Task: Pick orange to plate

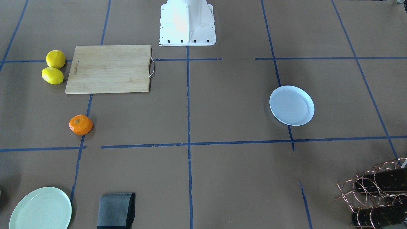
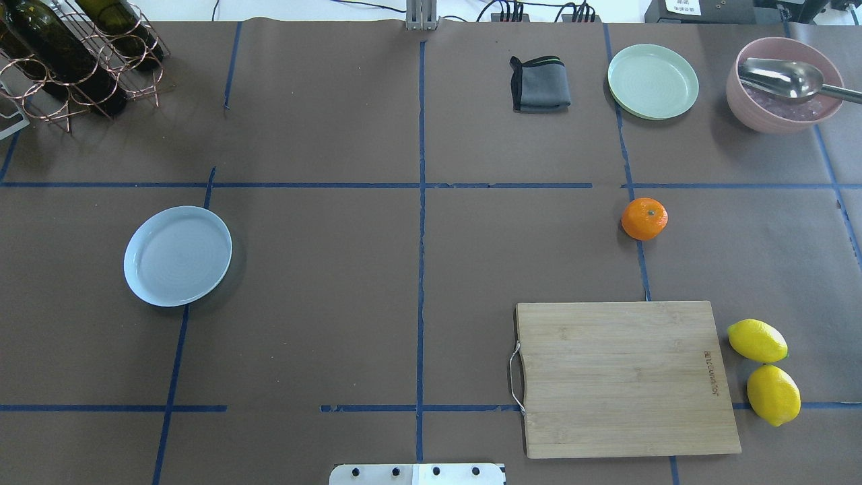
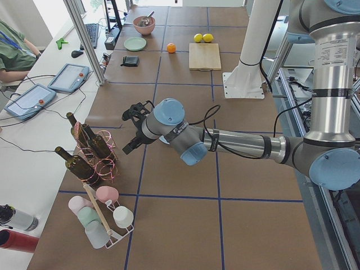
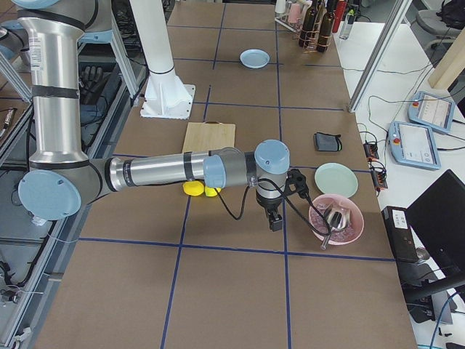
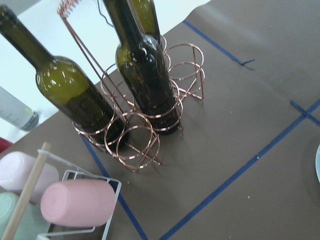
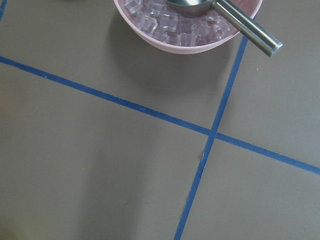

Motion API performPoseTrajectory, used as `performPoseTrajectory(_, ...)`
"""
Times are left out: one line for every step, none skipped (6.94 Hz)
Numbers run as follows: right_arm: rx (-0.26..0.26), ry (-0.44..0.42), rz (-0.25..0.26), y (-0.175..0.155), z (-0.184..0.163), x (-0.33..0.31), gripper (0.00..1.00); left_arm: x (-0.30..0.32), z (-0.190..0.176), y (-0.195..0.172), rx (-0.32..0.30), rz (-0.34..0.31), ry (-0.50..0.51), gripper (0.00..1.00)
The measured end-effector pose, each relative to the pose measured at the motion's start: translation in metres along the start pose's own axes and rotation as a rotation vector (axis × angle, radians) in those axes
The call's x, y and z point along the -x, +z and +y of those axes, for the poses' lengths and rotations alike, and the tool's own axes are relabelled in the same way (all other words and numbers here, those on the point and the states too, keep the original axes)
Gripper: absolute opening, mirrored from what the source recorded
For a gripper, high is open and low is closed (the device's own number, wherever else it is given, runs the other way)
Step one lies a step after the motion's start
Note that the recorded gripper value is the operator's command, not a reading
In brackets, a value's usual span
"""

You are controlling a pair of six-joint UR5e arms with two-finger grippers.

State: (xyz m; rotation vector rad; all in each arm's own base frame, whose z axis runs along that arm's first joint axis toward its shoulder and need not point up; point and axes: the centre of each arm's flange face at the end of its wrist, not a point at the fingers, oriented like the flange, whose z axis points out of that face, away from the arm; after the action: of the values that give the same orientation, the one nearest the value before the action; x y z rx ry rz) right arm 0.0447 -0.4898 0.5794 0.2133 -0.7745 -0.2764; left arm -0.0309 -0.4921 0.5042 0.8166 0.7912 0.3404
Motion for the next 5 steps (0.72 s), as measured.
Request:
performPoseTrajectory(-0.006,0.000,-0.014,-0.001,0.000,0.002,1.00,-0.030,-0.005,0.026,0.002,0.061,-0.029,1.00)
performPoseTrajectory(-0.007,0.005,-0.021,-0.001,0.001,0.003,1.00,-0.061,-0.003,0.058,0.033,0.103,-0.078,1.00)
performPoseTrajectory(-0.006,0.011,-0.023,0.000,0.003,0.003,1.00,-0.088,0.001,0.090,0.059,0.086,-0.142,1.00)
performPoseTrajectory(-0.004,0.015,-0.025,0.002,0.006,0.002,1.00,-0.115,0.007,0.121,0.079,0.047,-0.217,1.00)
performPoseTrajectory(0.000,0.018,-0.026,0.003,0.008,0.001,1.00,-0.141,0.017,0.149,0.093,0.014,-0.295,0.95)
